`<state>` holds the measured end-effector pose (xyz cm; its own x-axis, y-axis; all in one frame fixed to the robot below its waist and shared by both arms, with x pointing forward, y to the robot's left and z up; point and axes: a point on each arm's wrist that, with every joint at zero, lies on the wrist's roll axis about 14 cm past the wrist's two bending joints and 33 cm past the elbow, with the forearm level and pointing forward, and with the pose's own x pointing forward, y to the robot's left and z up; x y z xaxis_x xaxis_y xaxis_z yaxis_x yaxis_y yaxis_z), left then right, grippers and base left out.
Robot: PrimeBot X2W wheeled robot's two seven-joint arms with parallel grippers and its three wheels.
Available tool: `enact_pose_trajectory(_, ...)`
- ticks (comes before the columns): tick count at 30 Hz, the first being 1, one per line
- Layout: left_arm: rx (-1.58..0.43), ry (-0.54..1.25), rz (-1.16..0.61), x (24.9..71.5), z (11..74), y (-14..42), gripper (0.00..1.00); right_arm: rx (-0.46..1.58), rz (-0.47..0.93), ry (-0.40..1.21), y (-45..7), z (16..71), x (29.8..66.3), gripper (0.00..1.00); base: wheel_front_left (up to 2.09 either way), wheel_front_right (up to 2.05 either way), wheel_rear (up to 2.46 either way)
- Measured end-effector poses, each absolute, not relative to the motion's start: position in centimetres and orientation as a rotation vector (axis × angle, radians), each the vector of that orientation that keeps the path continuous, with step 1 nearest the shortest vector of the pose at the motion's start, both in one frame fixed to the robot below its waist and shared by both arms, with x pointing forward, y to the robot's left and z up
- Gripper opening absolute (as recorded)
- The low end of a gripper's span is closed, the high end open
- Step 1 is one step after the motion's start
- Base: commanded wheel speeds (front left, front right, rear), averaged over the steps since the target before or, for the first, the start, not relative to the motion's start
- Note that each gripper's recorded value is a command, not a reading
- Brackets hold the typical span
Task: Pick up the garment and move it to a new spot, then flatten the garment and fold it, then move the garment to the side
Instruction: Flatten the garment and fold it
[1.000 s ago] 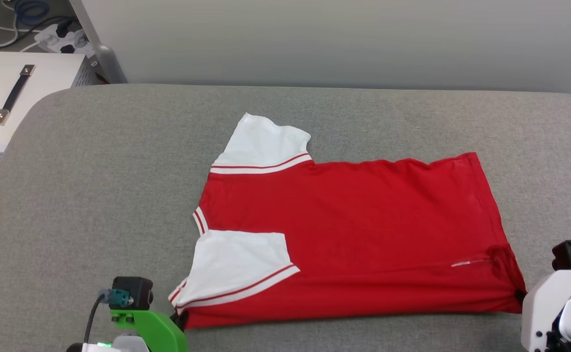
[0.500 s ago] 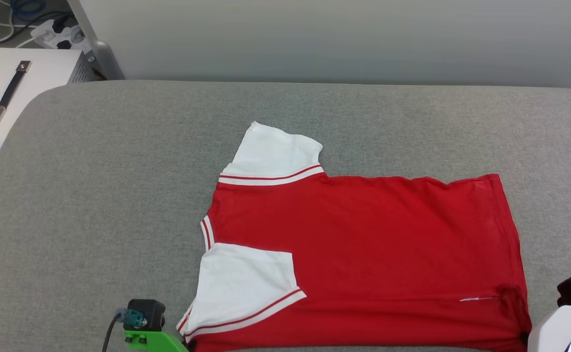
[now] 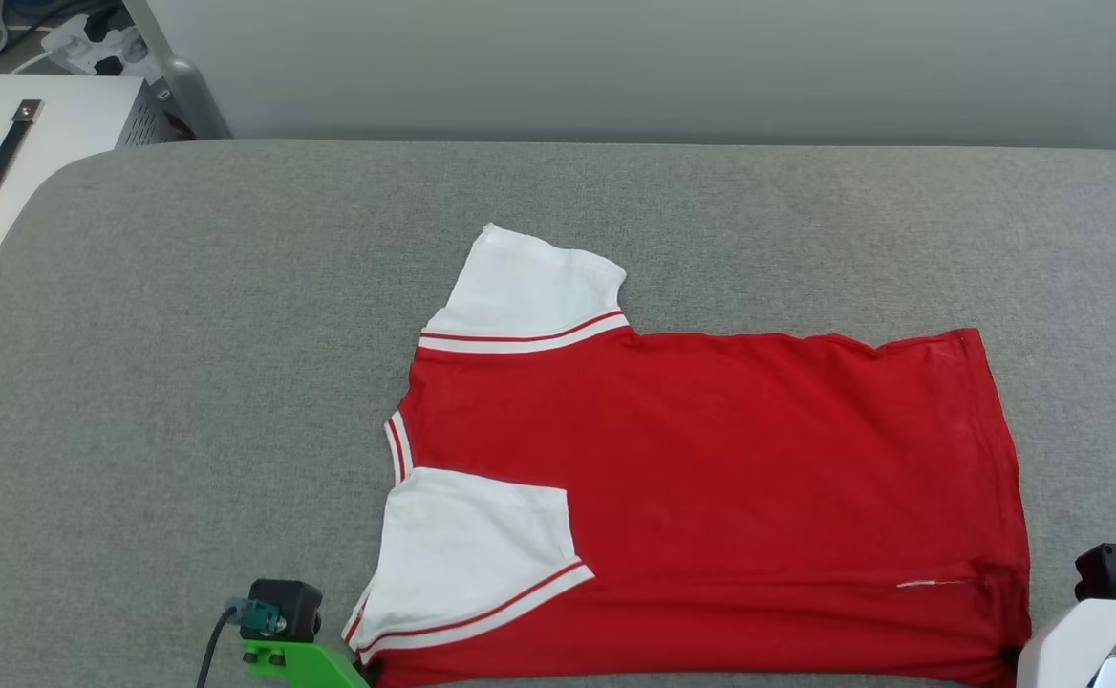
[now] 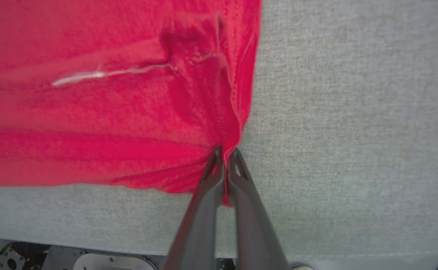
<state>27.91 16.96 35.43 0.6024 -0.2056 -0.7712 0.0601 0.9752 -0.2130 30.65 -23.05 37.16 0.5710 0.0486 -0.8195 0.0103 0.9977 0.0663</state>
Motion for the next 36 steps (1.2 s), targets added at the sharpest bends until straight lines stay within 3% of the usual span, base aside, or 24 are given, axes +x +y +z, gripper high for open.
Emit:
enact_pose_trajectory(1,-0.172,0.906,-0.152,28.0,35.5,17.0,0.35,0.066,0.023,0.962,-23.0,37.2,30.7,0.00,0.00,0.00,0.00)
enact_pose_trajectory(2,-0.171,0.899,-0.150,28.0,35.5,17.0,0.96,0.066,0.022,0.956,-23.1,37.2,30.7,0.00,0.00,0.00,0.00)
enact_pose_trajectory(3,-0.168,0.896,-0.148,28.0,35.5,17.1,1.00,0.064,0.023,0.946,-23.1,37.3,30.8,0.64,0.00,0.00,0.00)
enact_pose_trajectory(4,-0.167,0.887,-0.146,28.1,35.6,17.2,1.00,0.065,0.021,0.936,-23.1,37.4,30.9,1.00,0.00,0.00,0.00)
enact_pose_trajectory(11,-0.151,0.695,-0.125,30.3,38.8,18.0,1.00,0.071,0.058,0.735,-22.3,40.9,32.9,1.00,0.00,0.00,0.00)
enact_pose_trajectory(22,-0.083,0.050,-0.168,36.9,51.3,17.1,1.00,0.071,0.136,0.203,-20.4,51.1,37.2,1.00,0.00,0.00,0.00)
enact_pose_trajectory(29,-0.076,-0.116,-0.150,38.2,55.1,16.3,1.00,0.083,0.157,-0.029,-18.8,54.0,37.8,1.00,0.00,0.00,0.00)
enact_pose_trajectory(36,-0.103,-0.162,-0.162,38.0,55.2,15.5,1.00,0.106,0.154,-0.084,-18.1,53.5,37.7,1.00,0.00,0.00,0.00)
